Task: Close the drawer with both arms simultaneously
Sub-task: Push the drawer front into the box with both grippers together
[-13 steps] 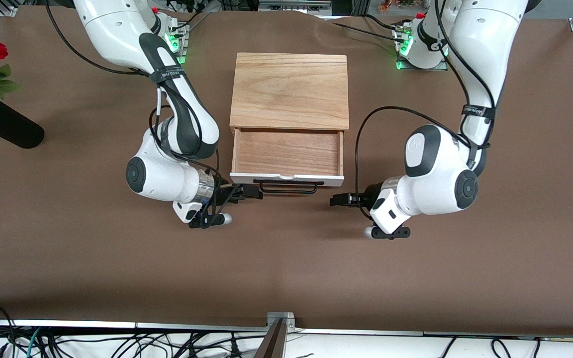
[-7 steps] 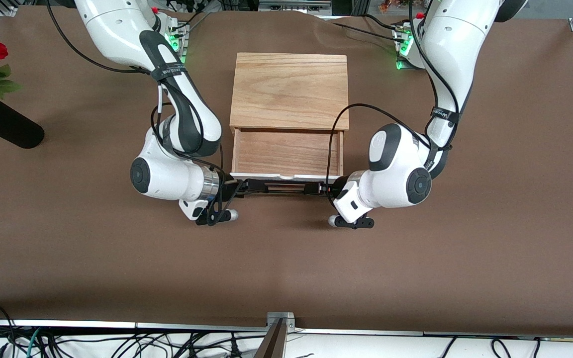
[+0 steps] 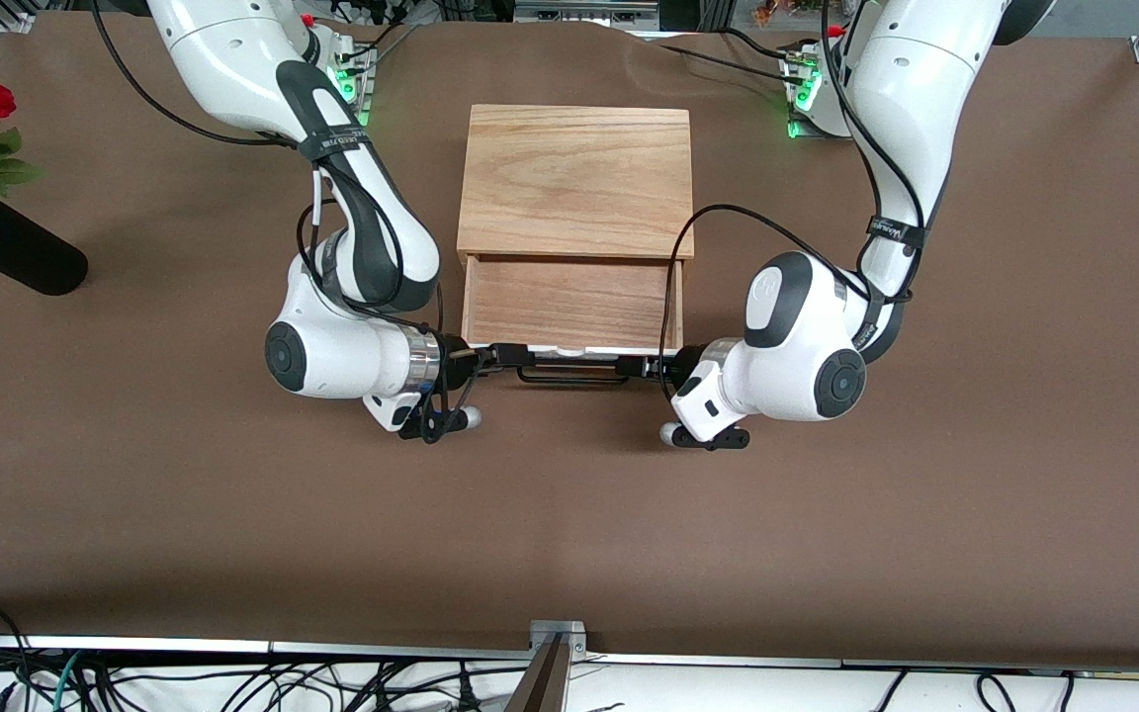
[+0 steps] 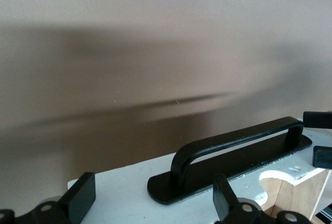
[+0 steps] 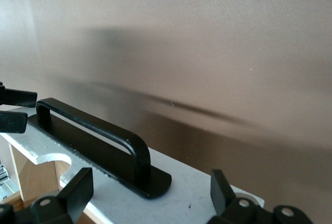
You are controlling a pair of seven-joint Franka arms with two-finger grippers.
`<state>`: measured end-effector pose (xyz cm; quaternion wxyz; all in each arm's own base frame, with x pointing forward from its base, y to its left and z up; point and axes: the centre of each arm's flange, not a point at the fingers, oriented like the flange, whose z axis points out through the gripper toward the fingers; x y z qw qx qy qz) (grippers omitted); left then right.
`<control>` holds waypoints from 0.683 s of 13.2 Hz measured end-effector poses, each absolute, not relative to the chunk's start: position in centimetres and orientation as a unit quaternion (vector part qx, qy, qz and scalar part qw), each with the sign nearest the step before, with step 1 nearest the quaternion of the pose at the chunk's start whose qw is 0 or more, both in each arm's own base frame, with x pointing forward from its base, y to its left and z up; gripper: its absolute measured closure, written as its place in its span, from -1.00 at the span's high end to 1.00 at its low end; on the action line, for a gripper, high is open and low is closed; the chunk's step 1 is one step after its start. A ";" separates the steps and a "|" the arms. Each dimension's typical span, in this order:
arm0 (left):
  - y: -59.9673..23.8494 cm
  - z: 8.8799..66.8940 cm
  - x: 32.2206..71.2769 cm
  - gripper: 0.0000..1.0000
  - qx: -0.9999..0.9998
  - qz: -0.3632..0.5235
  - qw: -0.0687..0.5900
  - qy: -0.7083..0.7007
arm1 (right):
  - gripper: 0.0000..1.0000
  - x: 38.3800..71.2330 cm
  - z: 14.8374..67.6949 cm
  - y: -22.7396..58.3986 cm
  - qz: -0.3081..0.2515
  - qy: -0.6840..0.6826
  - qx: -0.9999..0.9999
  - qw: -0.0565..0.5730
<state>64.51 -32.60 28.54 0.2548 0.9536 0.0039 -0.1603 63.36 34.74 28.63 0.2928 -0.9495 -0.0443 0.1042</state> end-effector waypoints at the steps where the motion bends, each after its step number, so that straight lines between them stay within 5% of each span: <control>1: -32.5 28.5 64.5 1.00 0.953 -0.164 0.254 0.003 | 1.00 63.3 28.6 34.8 0.105 -0.045 -0.949 0.293; 9: -32.5 28.3 63.3 1.00 0.946 -0.209 0.247 -0.013 | 1.00 62.2 28.3 35.4 0.141 -0.056 -0.943 0.296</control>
